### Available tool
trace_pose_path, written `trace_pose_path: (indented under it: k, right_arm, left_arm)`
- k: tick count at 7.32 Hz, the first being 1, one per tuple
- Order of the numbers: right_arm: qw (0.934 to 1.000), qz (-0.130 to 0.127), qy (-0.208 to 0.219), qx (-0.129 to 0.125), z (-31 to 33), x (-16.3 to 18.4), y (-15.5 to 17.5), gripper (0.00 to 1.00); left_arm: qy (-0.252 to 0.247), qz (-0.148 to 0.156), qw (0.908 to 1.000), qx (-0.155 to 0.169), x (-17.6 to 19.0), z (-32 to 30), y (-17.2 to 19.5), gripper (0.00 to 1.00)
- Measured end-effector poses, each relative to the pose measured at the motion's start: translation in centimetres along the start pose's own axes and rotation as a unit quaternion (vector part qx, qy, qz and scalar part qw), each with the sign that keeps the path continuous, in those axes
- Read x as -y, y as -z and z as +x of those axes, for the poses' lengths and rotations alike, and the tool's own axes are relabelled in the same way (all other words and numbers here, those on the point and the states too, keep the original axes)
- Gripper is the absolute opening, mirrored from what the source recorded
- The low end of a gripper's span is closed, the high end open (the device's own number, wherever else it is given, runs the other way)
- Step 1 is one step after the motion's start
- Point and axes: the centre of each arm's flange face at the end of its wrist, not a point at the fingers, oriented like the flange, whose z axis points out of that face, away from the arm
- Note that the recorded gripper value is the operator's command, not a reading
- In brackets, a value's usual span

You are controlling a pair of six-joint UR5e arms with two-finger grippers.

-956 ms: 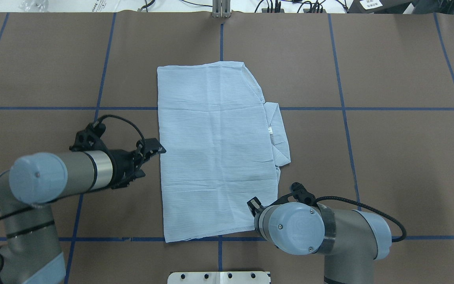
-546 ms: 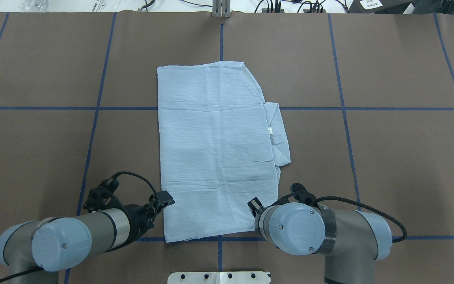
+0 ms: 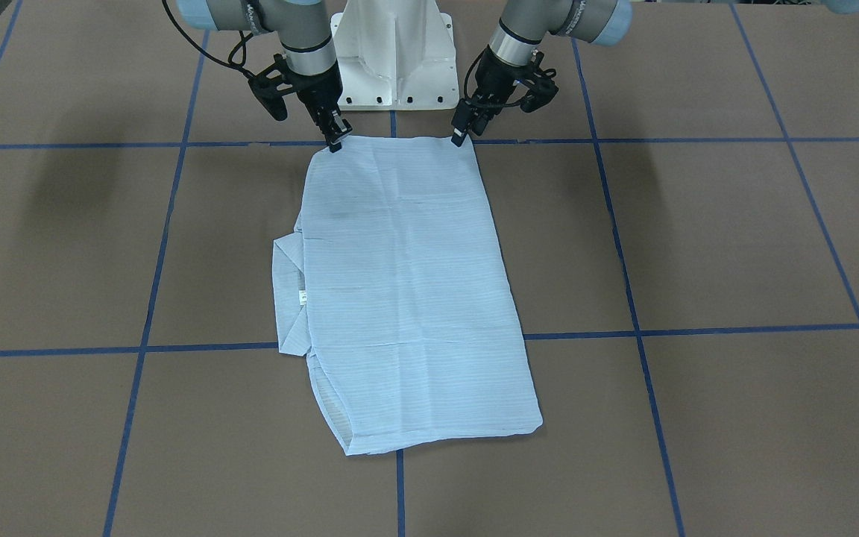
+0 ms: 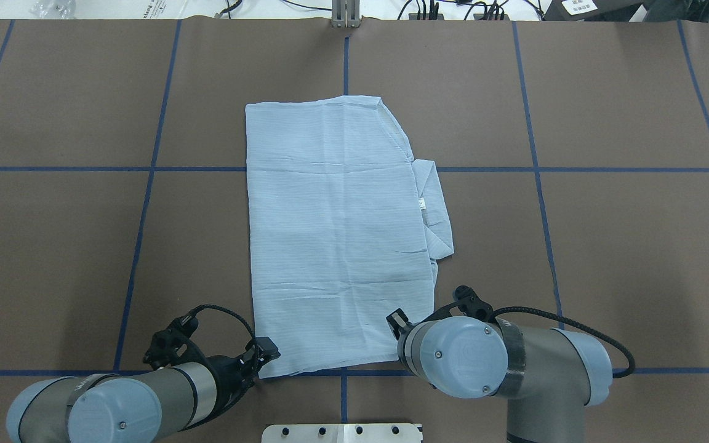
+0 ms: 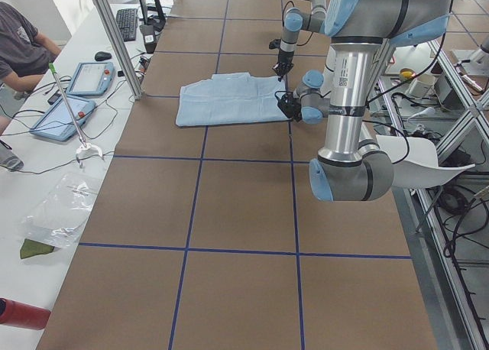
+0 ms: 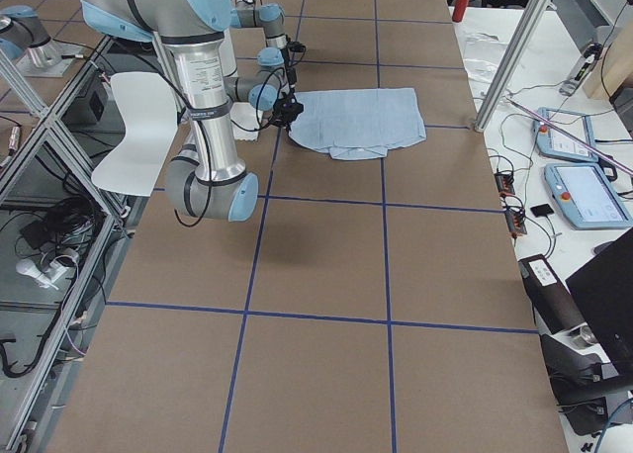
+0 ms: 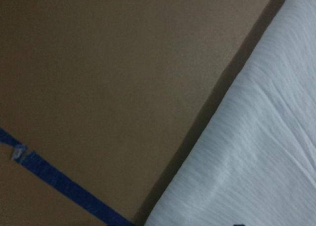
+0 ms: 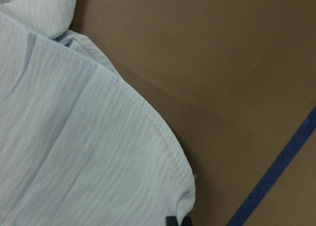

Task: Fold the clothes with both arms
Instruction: 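Move the left gripper to the other near corner and grasp it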

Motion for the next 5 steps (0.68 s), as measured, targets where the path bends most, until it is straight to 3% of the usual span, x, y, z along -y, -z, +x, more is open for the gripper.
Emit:
trace_pose_path:
  k: [3, 4, 5]
  right_arm:
    - [1.0, 0.0, 0.001, 0.0, -0.05, 0.04, 0.02, 0.0]
    - [1.0, -0.001, 0.001, 0.001, -0.09, 0.0, 0.06, 0.0]
    - [1.0, -0.001, 0.001, 0.001, -0.12, -0.02, 0.08, 0.0]
  left_arm:
    - [0.002, 0.0, 1.0, 0.001, -0.31, 0.17, -0.15, 0.14]
    - [0.002, 0.001, 1.0, 0.002, -0.25, 0.08, -0.2, 0.0]
    - [0.002, 0.002, 1.0, 0.003, -0.17, -0.02, -0.23, 0.0]
